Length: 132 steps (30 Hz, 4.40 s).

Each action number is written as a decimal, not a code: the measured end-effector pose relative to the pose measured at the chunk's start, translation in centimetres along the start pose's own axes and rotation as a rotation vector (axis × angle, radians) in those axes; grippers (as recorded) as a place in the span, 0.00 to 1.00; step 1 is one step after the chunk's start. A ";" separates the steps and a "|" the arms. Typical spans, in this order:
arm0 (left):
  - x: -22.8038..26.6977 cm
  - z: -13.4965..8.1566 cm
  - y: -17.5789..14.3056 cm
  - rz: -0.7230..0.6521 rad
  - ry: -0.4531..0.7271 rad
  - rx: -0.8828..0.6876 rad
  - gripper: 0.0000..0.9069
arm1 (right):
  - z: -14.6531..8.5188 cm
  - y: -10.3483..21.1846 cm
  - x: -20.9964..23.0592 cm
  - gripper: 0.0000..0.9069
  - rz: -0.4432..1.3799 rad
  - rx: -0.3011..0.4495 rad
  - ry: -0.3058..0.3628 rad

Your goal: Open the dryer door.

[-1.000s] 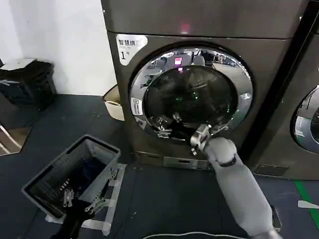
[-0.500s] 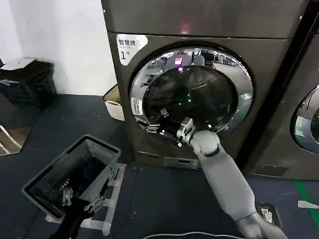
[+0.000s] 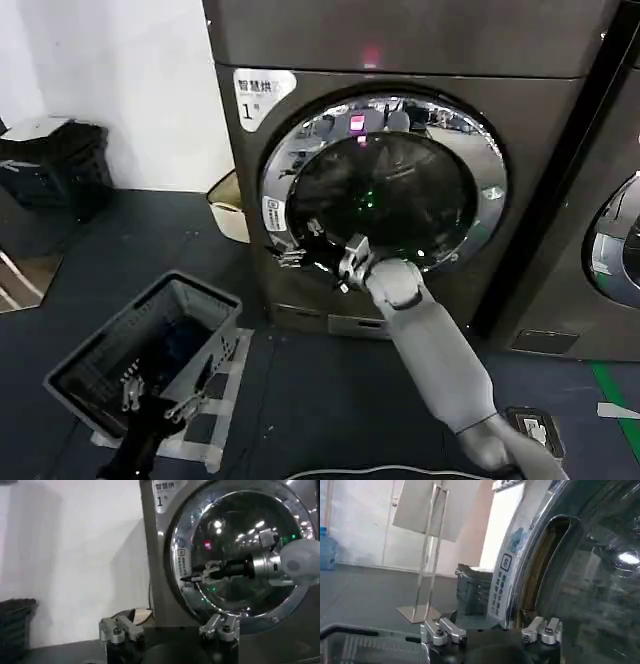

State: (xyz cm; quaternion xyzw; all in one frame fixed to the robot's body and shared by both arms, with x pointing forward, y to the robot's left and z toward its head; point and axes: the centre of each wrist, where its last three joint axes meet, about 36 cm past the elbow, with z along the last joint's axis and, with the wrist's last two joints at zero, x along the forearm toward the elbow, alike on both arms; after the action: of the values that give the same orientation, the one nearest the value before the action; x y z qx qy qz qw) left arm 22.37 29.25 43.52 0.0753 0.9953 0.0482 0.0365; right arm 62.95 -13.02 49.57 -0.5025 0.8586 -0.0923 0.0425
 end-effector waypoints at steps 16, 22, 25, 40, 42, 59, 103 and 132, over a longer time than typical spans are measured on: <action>-2.4 -0.7 5.4 -0.054 -0.028 0.082 1.00 | 0.0 0.1 3.8 1.00 -0.183 -0.057 -0.058; -4.9 -1.6 7.2 0.045 -0.016 0.164 1.00 | 0.3 0.4 6.4 1.00 -0.244 -0.037 -0.042; -6.6 -2.1 8.2 0.102 -0.019 0.173 1.00 | 0.4 0.6 7.9 1.00 -0.285 -0.030 -0.042; -14.1 -1.4 14.5 0.170 0.065 0.124 1.00 | 1.1 1.9 14.2 1.00 -0.472 -0.055 -0.072; -15.2 -1.3 15.1 0.176 0.032 0.111 1.00 | 1.3 2.2 14.8 1.00 -0.496 -0.058 -0.066; -23.5 3.9 12.7 0.441 0.042 0.105 1.00 | 1.2 2.5 22.1 1.00 -0.563 -0.030 -0.101; -29.5 -0.4 -9.6 1.140 -0.125 0.203 1.00 | -9.5 7.5 57.7 1.00 1.322 0.275 0.064; -34.4 -2.6 -28.0 1.353 -0.129 0.209 1.00 | -18.0 17.9 71.3 1.00 2.088 0.506 0.179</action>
State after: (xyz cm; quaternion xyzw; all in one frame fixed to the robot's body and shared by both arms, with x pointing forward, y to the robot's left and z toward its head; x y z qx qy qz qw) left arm 52.00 -3.79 45.49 0.6860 0.7247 -0.0406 0.0504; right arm 9.62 -64.50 65.01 0.5105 0.8189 -0.2218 0.1399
